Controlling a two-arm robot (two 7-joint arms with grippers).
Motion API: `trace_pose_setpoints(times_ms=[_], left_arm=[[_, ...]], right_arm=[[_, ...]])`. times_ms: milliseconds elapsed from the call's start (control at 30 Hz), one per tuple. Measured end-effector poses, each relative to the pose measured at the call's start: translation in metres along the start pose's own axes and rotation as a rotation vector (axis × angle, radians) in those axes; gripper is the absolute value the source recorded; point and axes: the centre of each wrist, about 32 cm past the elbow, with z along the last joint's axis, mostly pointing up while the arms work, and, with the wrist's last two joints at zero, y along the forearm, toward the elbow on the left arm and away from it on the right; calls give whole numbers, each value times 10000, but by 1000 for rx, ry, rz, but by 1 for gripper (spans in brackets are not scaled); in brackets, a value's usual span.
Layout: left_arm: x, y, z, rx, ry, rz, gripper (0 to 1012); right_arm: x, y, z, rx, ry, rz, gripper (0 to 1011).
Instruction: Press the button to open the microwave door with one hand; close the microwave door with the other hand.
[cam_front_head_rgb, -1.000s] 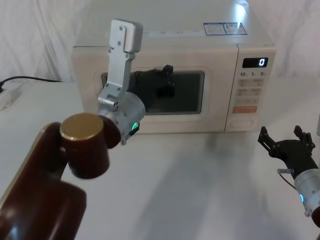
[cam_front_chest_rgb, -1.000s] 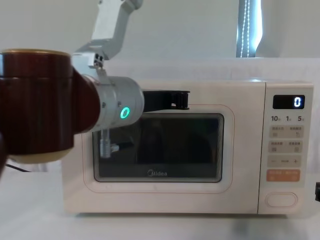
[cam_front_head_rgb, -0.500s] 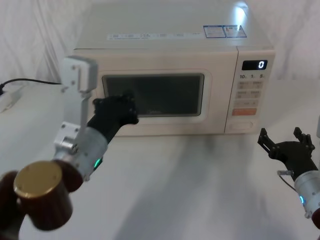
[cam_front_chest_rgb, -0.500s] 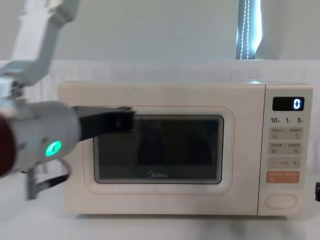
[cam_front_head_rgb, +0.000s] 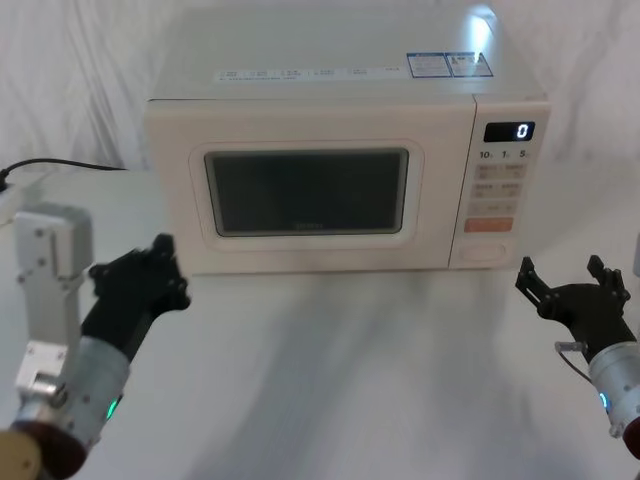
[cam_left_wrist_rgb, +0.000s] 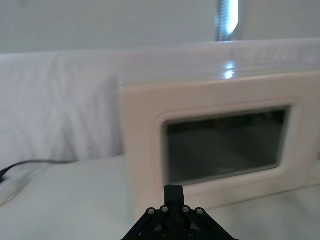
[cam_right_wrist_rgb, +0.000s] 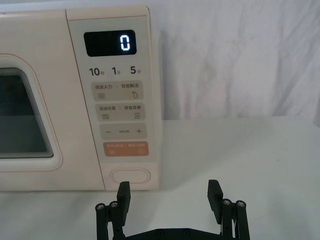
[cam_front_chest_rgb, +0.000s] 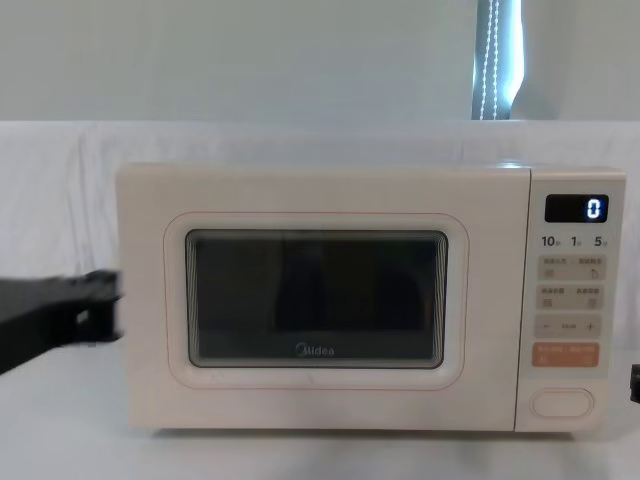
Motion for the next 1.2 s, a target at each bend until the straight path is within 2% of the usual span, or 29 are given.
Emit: trace_pose_setpoints(times_ms=[200,267,333,400,467,500,533,567,633,733,867,933,1033,1200], left_arm=[[78,224,-189,25,16,94,106],[101,288,-240,33,20,122,192],[112,323,-269,37,22,139,227],[120,351,-289,38,24,154,304],[123,388,-314,40,21,172,340],[124,407,-327,40,19,183,397],[122,415,-334,41,18,188,397],[122,431,-346,40,13,197,445],[122,445,-358,39,9,204,528],[121,475,-384,40,-1,215,589],[115,505,-431,48,-3,233,768],[110,518,-455,54,-3,238,797],[111,515,-452,53,-3,238,895],[111,511,-448,52,-3,236,1000]], right_arm=[[1,0,0,0,0,0,1002],[0,0,0,0,0,0,1002],[1,0,0,0,0,0,1002],[1,0,0,0,0,0,1002],[1,0,0,0,0,0,1002],[1,0,0,0,0,0,1002],[1,0,0,0,0,0,1002],[1,0,0,0,0,0,1002],[1,0,0,0,0,0,1002],[1,0,0,0,0,0,1002],[1,0,0,0,0,0,1002],[1,0,0,0,0,0,1002],[1,0,0,0,0,0,1002],[1,0,0,0,0,0,1002]])
